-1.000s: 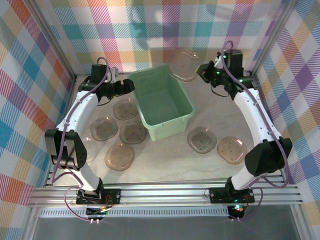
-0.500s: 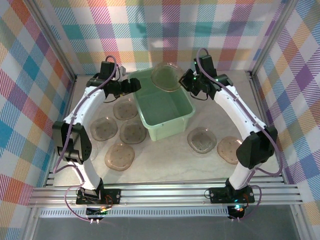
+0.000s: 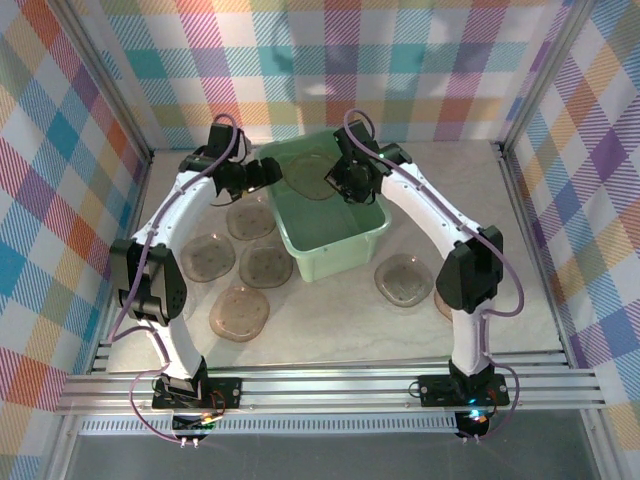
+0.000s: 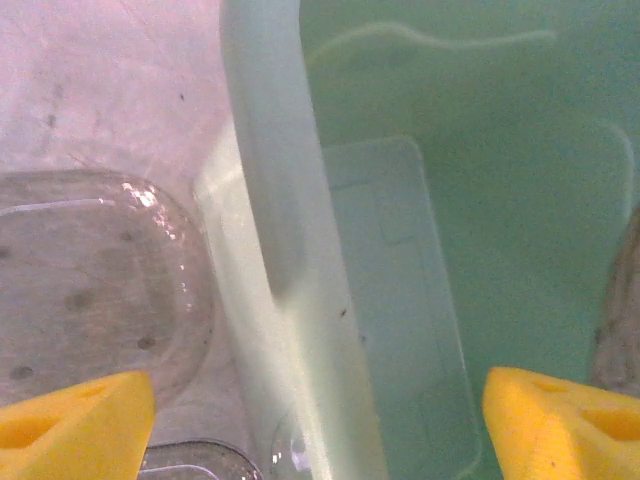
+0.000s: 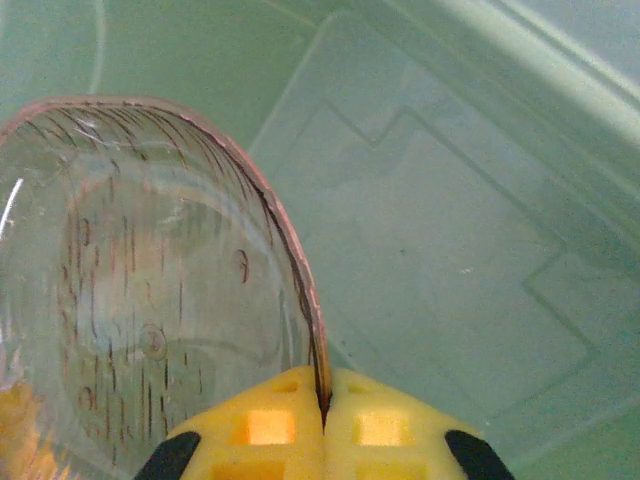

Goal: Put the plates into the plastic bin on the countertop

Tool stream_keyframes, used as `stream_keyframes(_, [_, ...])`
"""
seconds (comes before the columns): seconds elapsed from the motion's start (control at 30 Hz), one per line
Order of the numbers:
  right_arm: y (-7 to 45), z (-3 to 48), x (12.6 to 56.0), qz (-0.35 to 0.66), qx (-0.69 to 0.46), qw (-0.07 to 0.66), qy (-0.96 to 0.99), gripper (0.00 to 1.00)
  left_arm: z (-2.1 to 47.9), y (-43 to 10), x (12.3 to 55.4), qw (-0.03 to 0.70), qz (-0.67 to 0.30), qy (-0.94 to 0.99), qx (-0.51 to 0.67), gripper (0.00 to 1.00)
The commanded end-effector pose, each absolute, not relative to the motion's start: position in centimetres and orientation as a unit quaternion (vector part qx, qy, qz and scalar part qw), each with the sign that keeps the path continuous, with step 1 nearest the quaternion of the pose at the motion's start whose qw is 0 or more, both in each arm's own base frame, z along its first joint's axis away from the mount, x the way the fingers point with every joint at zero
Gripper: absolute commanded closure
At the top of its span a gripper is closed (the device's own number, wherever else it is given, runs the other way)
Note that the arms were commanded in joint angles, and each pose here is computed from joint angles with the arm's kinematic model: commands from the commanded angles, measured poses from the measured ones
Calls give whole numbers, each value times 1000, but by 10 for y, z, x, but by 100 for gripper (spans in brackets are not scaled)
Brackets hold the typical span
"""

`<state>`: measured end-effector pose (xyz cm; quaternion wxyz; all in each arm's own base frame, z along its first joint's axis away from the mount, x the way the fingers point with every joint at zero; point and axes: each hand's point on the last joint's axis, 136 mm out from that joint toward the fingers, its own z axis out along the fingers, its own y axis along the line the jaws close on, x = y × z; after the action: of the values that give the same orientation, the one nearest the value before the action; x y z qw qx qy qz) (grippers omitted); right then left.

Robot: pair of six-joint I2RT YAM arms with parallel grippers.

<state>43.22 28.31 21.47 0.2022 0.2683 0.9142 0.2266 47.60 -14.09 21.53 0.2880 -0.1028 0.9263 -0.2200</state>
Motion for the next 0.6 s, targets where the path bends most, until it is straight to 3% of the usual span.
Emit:
stream_keyframes(0.0, [275,199,419,182,302,173,920,100,259,-134,500,347,-200,913,-77,14])
stream_keyframes(0.57, [260,164,432,81,318,166,930,100,235,-150,565,346,-250,904,26,6])
